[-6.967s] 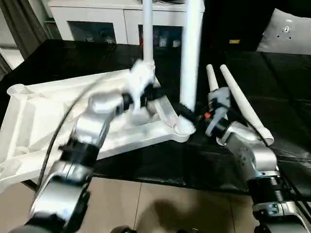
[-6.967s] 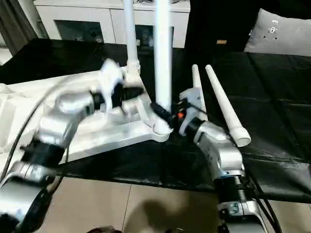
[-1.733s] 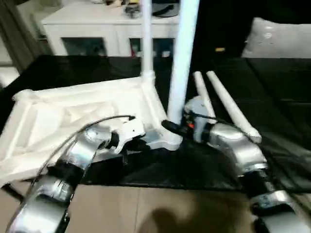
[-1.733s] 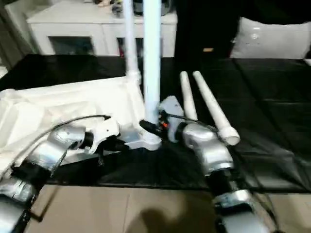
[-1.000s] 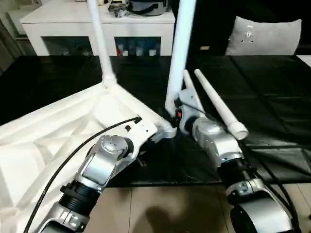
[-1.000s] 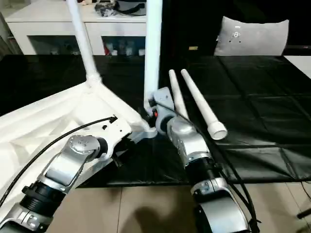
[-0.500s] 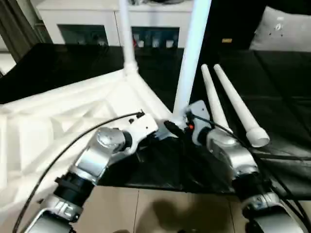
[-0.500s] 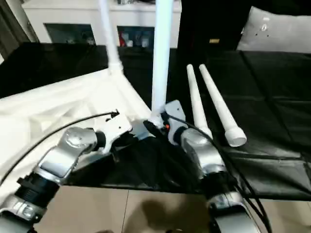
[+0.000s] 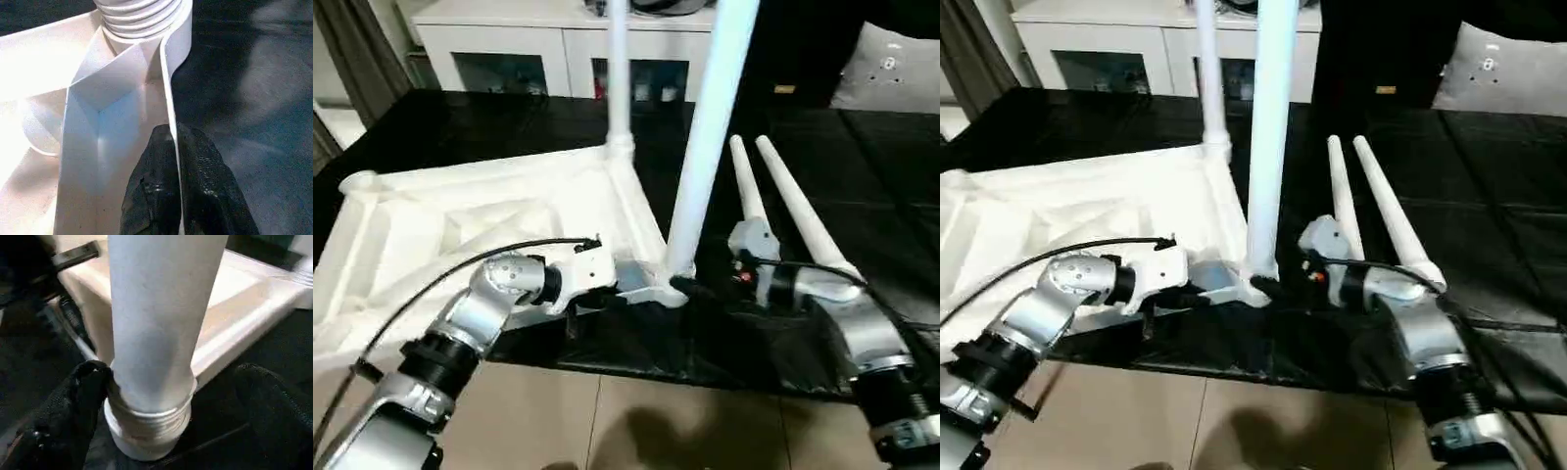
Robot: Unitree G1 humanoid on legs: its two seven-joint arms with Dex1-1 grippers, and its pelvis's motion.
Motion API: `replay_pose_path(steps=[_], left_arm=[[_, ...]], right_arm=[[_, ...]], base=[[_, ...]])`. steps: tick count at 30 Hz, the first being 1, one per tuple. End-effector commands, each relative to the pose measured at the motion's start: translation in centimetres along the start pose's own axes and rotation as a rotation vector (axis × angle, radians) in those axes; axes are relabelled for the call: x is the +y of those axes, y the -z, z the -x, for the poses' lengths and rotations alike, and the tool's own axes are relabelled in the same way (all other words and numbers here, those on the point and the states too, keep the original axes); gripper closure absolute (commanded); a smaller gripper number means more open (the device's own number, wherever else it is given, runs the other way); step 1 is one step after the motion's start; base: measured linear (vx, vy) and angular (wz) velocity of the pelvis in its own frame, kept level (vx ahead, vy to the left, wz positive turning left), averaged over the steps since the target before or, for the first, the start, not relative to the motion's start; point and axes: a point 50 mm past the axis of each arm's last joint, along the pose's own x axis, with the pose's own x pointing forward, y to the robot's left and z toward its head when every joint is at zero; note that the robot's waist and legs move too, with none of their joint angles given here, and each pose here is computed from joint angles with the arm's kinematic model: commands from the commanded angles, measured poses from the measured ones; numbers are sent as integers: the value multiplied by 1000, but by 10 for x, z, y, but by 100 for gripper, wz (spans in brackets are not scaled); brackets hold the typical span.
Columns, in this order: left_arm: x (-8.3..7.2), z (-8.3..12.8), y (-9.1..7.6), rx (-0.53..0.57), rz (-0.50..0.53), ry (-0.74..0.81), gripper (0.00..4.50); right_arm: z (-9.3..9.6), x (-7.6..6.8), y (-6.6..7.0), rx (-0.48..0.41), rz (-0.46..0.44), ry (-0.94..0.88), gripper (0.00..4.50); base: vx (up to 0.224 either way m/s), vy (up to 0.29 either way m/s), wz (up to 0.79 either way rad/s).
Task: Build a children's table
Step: Rotate leg to tighten
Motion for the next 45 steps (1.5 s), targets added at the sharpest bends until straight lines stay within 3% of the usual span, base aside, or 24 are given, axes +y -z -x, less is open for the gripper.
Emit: replay_pose_path(steps=[1, 3, 18, 23, 29, 31, 35, 39, 41, 43, 45], left_arm=[[-12, -7, 7, 55, -40, 113, 450], [-13, -8, 6, 57, -67, 146, 450], [-15, -11, 6, 43, -88, 193, 450], [-18, -12, 8, 11, 1, 156, 450], [-17, -18, -1, -39, 183, 6, 450], [-13, -25, -13, -76, 272, -95, 450], [-11, -34, -26, -99, 338, -190, 450], [-12, -45, -39, -104, 372, -263, 450], [-12, -48, -43, -103, 360, -275, 450], [-12, -48, -43, -102, 361, -277, 450], [-8, -42, -35, -72, 324, -292, 450]], right_arm=[[-2, 1, -7, -9, 33, -53, 32], [-4, 3, -2, 29, 31, -99, 42], [-9, 5, 5, 49, -48, -189, 165], [-11, 13, 7, -7, -161, -209, 177], [-33, 16, 12, 5, -279, -46, 178], [-53, 14, 8, -39, -381, 93, 178], [-70, 11, 5, -32, -451, 226, 178], [-79, 8, 4, -5, -418, 323, 178], [-78, 9, 2, -13, -349, 316, 108], [-76, 9, 2, -24, -336, 310, 108], [-64, 5, 4, -46, -334, 313, 73]], base=[[0, 0, 0], [0, 0, 0], [0, 0, 0], [0, 0, 0], [0, 0, 0], [0, 0, 0], [0, 0, 0], [0, 0, 0], [0, 0, 0], [0, 0, 0], [0, 0, 0]])
